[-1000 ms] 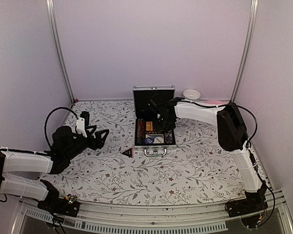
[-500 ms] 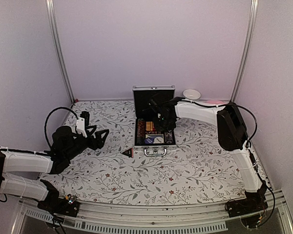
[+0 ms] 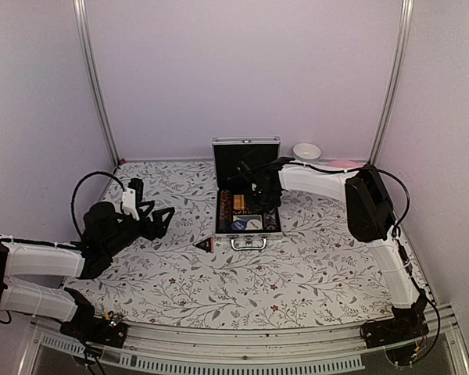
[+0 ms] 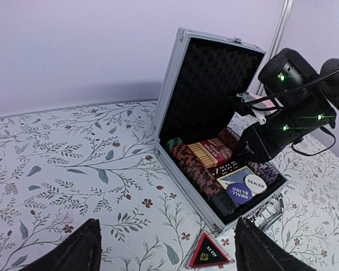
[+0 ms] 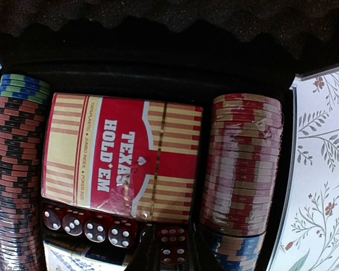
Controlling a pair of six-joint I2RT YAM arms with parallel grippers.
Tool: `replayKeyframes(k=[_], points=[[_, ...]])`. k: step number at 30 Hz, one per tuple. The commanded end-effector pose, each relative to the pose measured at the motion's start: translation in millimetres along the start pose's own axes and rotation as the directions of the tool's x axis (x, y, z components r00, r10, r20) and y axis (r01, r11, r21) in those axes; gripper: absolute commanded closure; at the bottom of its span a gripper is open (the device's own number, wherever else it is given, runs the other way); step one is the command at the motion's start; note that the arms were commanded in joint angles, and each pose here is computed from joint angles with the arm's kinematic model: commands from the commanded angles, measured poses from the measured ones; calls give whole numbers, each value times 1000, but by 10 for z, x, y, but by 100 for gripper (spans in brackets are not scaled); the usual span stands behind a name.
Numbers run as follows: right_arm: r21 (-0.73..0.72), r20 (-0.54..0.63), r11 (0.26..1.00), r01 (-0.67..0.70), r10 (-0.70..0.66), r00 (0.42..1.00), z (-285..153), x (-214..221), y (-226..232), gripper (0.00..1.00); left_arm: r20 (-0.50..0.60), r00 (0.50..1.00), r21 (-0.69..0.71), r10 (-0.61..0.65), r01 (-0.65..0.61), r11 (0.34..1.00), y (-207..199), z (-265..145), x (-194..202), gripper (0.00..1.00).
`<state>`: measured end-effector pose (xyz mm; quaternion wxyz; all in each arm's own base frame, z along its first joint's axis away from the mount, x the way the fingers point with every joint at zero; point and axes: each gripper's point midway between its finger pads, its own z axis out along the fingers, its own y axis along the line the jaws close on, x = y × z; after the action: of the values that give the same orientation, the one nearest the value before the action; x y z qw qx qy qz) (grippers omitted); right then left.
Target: Pack up texas hold em set
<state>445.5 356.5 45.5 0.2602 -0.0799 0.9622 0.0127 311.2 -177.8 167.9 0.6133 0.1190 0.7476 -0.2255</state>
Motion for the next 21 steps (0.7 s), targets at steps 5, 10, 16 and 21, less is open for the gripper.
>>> replayKeyframes(k=[5, 10, 16, 21], points=[[18, -40, 1000, 7, -7, 999, 181, 112, -42, 85, 8, 1000, -20, 5, -5, 1000, 60, -5, -14, 19], [-14, -39, 1000, 2, -3, 999, 172, 96, 19, 85, 6, 1000, -20, 6, -6, 1000, 60, -6, -8, 19], [-60, -36, 998, 2, -4, 999, 173, 82, 117, 86, 4, 1000, -22, 5, -5, 1000, 63, -4, -2, 19], [-88, -27, 996, -3, 0, 1000, 142, 43, 169, 86, 5, 1000, -21, 5, -5, 1000, 62, -4, -4, 19]])
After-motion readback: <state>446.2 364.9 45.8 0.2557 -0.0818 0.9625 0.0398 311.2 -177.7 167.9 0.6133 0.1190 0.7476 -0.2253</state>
